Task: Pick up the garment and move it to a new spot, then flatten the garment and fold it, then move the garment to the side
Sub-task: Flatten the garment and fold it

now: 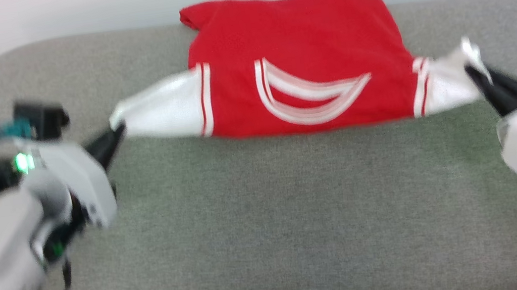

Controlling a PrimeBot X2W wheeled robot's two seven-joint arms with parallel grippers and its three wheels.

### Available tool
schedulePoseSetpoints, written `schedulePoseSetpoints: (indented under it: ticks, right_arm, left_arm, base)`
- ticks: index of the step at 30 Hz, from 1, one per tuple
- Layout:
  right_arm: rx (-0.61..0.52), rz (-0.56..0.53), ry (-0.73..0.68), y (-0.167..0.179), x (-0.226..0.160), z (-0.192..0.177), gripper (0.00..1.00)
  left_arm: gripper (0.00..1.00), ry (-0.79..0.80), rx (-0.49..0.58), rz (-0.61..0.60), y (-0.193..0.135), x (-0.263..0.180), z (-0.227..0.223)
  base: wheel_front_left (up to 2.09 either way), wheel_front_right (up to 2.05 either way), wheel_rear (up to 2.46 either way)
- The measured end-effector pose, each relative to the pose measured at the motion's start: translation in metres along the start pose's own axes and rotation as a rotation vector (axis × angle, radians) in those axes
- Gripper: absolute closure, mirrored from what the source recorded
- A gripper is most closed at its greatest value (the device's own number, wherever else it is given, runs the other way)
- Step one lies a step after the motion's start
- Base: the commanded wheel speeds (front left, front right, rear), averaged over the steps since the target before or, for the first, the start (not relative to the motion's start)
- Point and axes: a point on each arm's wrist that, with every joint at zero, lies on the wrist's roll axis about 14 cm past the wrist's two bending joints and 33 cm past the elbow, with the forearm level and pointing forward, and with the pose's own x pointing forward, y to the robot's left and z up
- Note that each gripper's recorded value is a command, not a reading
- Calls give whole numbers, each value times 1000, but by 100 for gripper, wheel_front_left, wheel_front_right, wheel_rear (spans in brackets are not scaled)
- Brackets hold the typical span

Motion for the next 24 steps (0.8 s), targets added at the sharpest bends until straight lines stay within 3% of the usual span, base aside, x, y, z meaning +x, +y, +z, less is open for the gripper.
schedulePoseSetpoints:
  ticks: [8,15,24]
  right_arm:
    - [83,-11,171,5,-71,-62,100]
    - [177,-16,361,18,-119,-119,100]
    - [291,2,575,41,-159,-160,100]
  left_arm:
    - [100,176,-66,-14,-21,-59,-79]
    - [100,356,-132,54,-25,-103,-141]
    - [100,492,-243,63,-48,-128,-182]
  base:
    - [0,0,0]
    - [0,0,0]
    - [0,0,0]
